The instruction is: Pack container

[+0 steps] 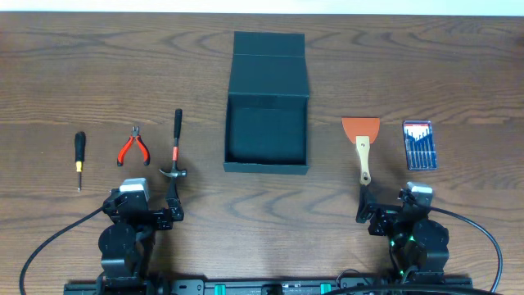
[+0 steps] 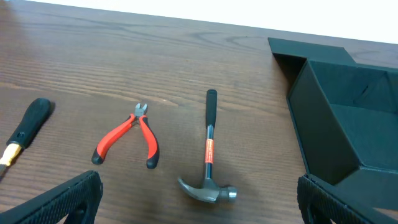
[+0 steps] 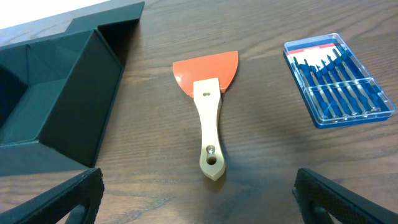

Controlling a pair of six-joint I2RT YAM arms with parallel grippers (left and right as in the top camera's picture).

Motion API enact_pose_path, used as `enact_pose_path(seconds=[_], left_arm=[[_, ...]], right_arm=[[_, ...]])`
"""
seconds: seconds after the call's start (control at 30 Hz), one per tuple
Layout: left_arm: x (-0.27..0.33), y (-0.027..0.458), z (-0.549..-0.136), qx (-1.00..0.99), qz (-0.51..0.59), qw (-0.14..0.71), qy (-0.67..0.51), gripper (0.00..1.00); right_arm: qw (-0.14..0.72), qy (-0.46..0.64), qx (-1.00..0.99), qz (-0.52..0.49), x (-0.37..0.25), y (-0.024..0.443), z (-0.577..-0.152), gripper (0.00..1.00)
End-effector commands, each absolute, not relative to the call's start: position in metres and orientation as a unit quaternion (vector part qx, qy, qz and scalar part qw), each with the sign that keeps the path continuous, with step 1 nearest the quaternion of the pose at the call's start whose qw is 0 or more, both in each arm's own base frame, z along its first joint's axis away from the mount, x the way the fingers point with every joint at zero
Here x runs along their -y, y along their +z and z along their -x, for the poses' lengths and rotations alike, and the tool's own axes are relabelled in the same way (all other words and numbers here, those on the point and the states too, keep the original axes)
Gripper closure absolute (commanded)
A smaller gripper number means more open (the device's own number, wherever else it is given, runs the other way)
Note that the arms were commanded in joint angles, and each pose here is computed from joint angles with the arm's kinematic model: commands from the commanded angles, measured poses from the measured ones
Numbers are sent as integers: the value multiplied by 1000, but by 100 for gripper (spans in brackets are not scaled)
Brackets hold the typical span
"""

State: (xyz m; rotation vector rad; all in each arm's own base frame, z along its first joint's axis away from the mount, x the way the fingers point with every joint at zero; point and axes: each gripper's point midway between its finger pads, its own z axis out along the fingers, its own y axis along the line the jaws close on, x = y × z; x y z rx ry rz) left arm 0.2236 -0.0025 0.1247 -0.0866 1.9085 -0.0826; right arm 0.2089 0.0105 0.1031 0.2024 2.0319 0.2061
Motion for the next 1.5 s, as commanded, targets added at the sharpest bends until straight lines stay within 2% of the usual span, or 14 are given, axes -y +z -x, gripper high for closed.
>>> enact_pose_path(seconds=[0.0, 1.33, 1.47], left_arm=[[1, 116, -224, -819, 44, 571, -35, 2], [1, 116, -224, -819, 44, 571, -35, 2], [3, 116, -224, -819, 42, 571, -39, 2]], right_arm=[[518, 86, -846, -96, -8, 100, -209, 1], [534, 87, -835, -97, -7, 109, -213, 1], [554, 158, -814, -72, -30, 128, -218, 1]])
